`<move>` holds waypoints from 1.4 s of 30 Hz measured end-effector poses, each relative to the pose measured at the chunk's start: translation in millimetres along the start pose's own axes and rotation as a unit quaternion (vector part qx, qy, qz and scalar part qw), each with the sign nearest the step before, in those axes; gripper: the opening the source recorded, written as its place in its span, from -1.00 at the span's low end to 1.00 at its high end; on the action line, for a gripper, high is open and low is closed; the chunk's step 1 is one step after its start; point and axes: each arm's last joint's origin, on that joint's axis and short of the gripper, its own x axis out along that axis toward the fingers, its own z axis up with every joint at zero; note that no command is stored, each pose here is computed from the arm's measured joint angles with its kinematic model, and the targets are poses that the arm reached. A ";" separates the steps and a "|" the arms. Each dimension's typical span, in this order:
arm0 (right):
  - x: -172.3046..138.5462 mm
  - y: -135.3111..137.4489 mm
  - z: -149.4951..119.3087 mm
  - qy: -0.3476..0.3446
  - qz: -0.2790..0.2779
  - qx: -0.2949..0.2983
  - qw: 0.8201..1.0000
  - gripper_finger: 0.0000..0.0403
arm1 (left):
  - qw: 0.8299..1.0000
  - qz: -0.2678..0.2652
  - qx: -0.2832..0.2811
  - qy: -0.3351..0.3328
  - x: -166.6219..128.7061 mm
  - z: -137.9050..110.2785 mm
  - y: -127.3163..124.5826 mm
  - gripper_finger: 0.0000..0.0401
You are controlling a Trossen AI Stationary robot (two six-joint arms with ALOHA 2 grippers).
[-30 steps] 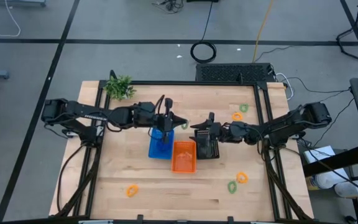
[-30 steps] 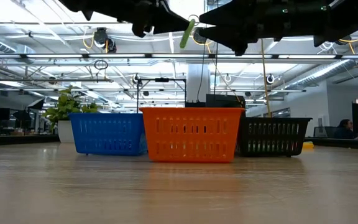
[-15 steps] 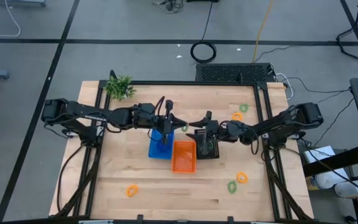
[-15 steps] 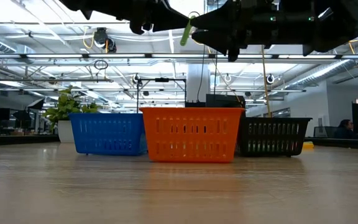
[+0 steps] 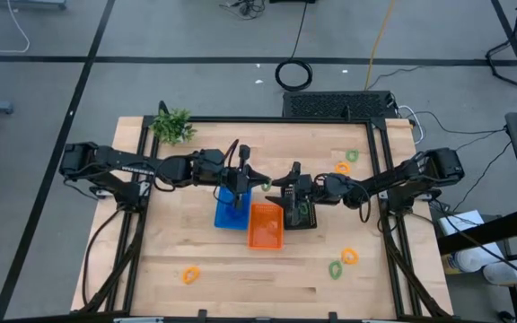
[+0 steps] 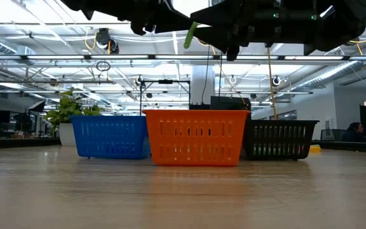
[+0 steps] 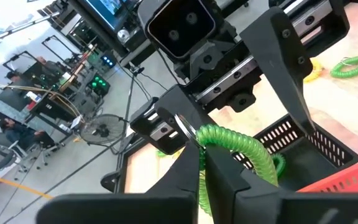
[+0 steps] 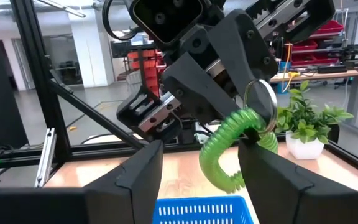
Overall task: Sort spring keychains
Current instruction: Put the green spring keychain into the black bin
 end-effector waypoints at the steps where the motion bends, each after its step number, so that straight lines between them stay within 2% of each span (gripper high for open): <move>1: 0.0 0.0 -0.5 0.003 0.000 0.000 1.000 -0.03 | 1.000 0.000 0.000 0.000 0.0 -0.1 -0.1 -0.92; 10: 0.0 0.0 -0.6 0.003 0.000 -0.007 1.000 -0.23 | 1.000 -0.003 -0.006 -0.002 0.0 0.1 -0.2 -0.96; 15: 0.0 -0.1 -0.6 0.003 0.000 -0.013 1.000 -0.45 | 1.000 -0.004 -0.012 -0.002 0.0 0.1 -0.2 -0.87; 22: 0.0 -0.3 -0.6 0.003 0.000 -0.032 0.999 -0.80 | 1.000 -0.008 -0.014 -0.006 0.0 0.4 -0.5 -0.97; 25: 0.0 -0.3 -0.6 0.003 0.000 -0.039 0.999 -0.94 | 1.000 -0.008 -0.016 -0.006 0.0 0.3 -0.4 -0.94; 33: 0.1 -1.5 -1.2 0.007 -0.002 -0.040 0.999 -0.98 | 0.999 -0.007 -0.040 -0.005 0.0 0.3 -0.4 -0.75; 38: 0.1 -1.6 -2.6 0.014 -0.003 -0.041 0.999 -0.99 | 0.995 0.009 -0.098 -0.005 0.0 1.1 1.2 -0.63; 42: 0.1 -1.7 -2.5 0.014 -0.003 -0.041 0.999 -1.00 | 0.988 0.011 -0.156 -0.005 0.1 0.7 2.0 -0.45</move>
